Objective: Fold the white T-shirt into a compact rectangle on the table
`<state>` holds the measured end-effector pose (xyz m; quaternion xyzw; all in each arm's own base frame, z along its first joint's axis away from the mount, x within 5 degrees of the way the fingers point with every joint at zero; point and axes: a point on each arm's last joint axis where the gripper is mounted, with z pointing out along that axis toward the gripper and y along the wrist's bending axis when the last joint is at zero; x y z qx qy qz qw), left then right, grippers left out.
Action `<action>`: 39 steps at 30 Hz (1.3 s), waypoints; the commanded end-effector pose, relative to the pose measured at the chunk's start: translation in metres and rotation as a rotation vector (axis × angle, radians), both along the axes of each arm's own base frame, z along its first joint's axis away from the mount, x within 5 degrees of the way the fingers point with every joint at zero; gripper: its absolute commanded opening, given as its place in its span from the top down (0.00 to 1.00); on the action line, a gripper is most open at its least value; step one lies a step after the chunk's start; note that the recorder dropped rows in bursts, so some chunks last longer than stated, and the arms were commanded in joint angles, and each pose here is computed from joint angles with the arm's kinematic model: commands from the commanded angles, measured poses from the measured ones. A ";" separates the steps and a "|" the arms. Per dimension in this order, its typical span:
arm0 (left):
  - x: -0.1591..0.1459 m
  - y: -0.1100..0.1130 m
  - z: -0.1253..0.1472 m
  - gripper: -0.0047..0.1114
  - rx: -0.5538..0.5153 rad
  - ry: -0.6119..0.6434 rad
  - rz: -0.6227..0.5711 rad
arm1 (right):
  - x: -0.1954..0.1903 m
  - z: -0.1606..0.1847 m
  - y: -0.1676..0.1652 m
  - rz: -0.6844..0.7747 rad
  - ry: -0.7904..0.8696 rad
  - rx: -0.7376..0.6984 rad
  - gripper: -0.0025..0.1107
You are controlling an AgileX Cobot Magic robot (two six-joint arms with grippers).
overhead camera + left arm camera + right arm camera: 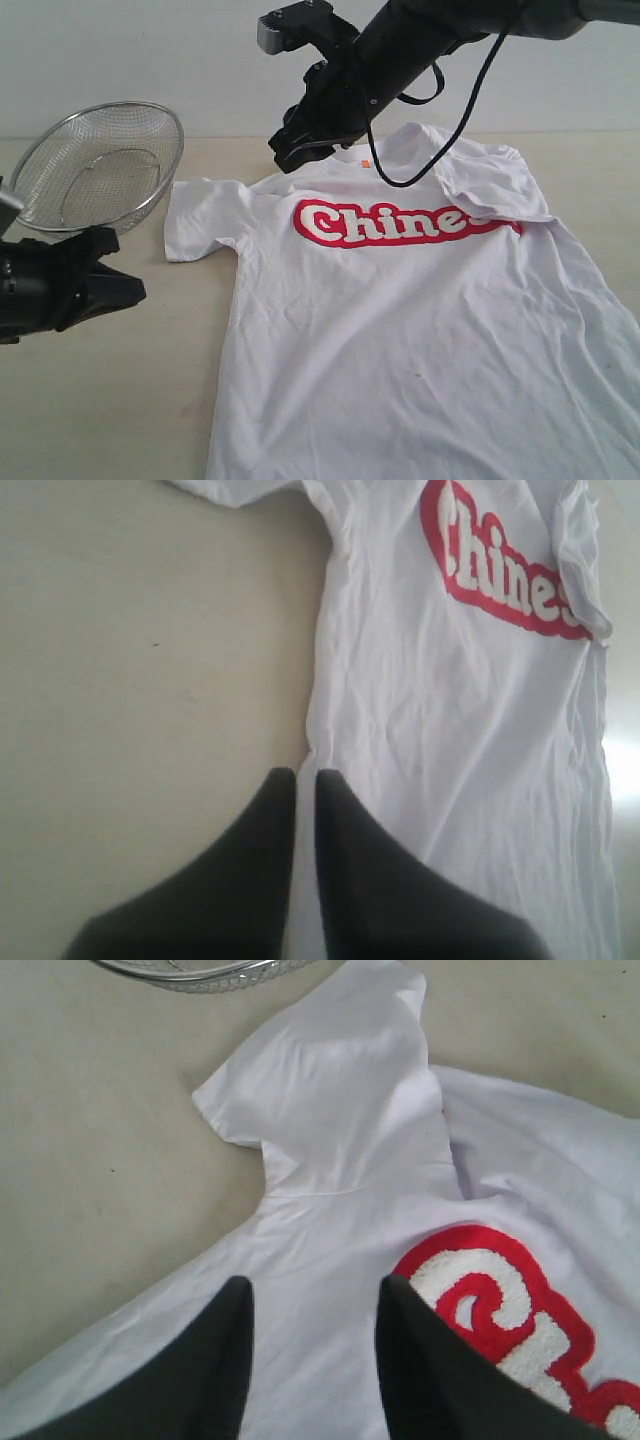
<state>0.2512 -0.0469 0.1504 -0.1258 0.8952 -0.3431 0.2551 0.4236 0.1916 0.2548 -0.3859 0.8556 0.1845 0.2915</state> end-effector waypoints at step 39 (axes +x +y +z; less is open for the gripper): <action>0.118 -0.002 -0.072 0.56 -0.110 0.154 0.096 | -0.005 -0.005 0.000 0.020 0.058 -0.015 0.66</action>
